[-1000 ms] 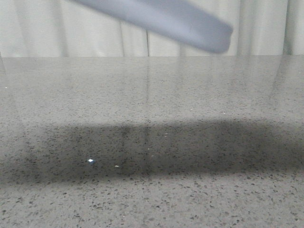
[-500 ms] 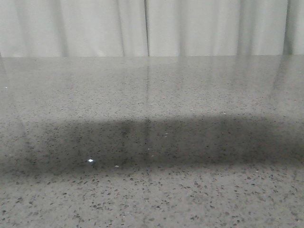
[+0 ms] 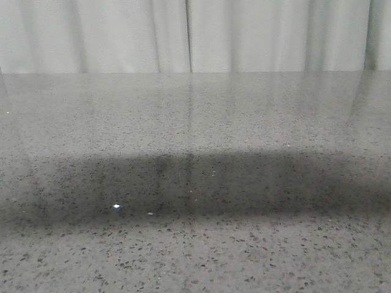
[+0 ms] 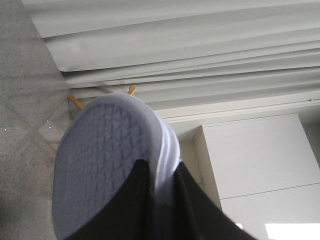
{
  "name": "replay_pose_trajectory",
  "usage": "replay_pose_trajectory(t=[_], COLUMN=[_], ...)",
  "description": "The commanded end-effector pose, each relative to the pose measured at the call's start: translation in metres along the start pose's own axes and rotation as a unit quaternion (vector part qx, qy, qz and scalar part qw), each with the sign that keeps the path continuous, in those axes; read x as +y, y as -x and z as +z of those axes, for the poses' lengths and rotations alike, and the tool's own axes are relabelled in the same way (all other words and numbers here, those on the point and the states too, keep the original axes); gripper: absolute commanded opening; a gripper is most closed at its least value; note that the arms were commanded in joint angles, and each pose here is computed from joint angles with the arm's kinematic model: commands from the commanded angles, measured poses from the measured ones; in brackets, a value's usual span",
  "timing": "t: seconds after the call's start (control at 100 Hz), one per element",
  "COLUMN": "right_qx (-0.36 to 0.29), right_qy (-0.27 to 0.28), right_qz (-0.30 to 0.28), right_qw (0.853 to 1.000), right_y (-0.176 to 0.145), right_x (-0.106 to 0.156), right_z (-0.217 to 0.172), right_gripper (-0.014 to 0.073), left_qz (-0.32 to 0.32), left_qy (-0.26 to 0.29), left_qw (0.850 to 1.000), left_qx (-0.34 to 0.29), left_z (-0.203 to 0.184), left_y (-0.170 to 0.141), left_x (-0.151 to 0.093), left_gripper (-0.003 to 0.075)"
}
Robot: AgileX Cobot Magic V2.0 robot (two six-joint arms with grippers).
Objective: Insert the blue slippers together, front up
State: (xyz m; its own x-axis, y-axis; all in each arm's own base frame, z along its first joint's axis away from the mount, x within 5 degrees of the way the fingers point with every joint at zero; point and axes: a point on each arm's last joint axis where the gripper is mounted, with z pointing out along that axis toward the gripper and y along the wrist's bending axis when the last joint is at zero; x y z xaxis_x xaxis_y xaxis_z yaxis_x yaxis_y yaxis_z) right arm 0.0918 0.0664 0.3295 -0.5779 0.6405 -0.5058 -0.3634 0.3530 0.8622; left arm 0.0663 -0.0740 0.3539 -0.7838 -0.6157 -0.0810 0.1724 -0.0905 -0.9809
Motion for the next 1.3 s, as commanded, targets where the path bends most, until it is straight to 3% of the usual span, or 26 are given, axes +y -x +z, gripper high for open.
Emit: replay_pose_trajectory(t=[0.0,0.32,0.4,0.47,0.66,0.73,0.95,1.15,1.29], right_qx=[0.063,0.050,0.044,0.040,0.013,0.001,-0.077,-0.218,-0.264], right_qy=[0.087,0.073,0.054,0.034,0.000,-0.008,-0.029,-0.066,-0.067], right_qz=[0.008,-0.049,-0.063,-0.080,-0.110,-0.118,-0.174,-0.229,-0.262], right_qw=[0.994,0.995,0.996,0.995,0.994,0.993,0.981,0.946,0.926], right_y=[-0.005,-0.002,-0.001,0.000,0.005,0.007,0.015,0.026,0.026], right_x=[0.018,0.014,0.010,0.007,0.001,0.000,0.006,0.016,0.023], right_z=[0.004,0.008,0.009,0.009,0.009,0.009,-0.007,-0.041,-0.059], right_gripper=[-0.0106,-0.0106,-0.0069,0.0016,0.0382,0.0437,0.0436,0.0436,0.0436], left_qz=[-0.020,-0.006,-0.002,0.001,0.012,0.014,0.016,0.028,0.035], left_qy=[-0.040,-0.031,-0.026,-0.022,-0.010,-0.007,0.006,0.017,0.040], left_qw=[0.997,0.998,0.998,0.999,1.000,1.000,1.000,0.999,0.998], left_qx=[0.063,0.060,0.050,0.039,0.014,0.006,-0.020,-0.040,-0.044], left_z=[0.000,0.001,0.001,0.001,0.001,0.001,0.001,0.001,0.005], left_y=[-0.011,-0.010,-0.009,-0.007,-0.002,-0.001,0.004,0.008,0.013], left_x=[-0.016,-0.014,-0.013,-0.013,-0.010,-0.010,-0.004,-0.002,0.004], left_gripper=[0.0016,0.0016,0.0016,0.0016,0.0016,0.0016,0.0016,0.0016,0.0016])
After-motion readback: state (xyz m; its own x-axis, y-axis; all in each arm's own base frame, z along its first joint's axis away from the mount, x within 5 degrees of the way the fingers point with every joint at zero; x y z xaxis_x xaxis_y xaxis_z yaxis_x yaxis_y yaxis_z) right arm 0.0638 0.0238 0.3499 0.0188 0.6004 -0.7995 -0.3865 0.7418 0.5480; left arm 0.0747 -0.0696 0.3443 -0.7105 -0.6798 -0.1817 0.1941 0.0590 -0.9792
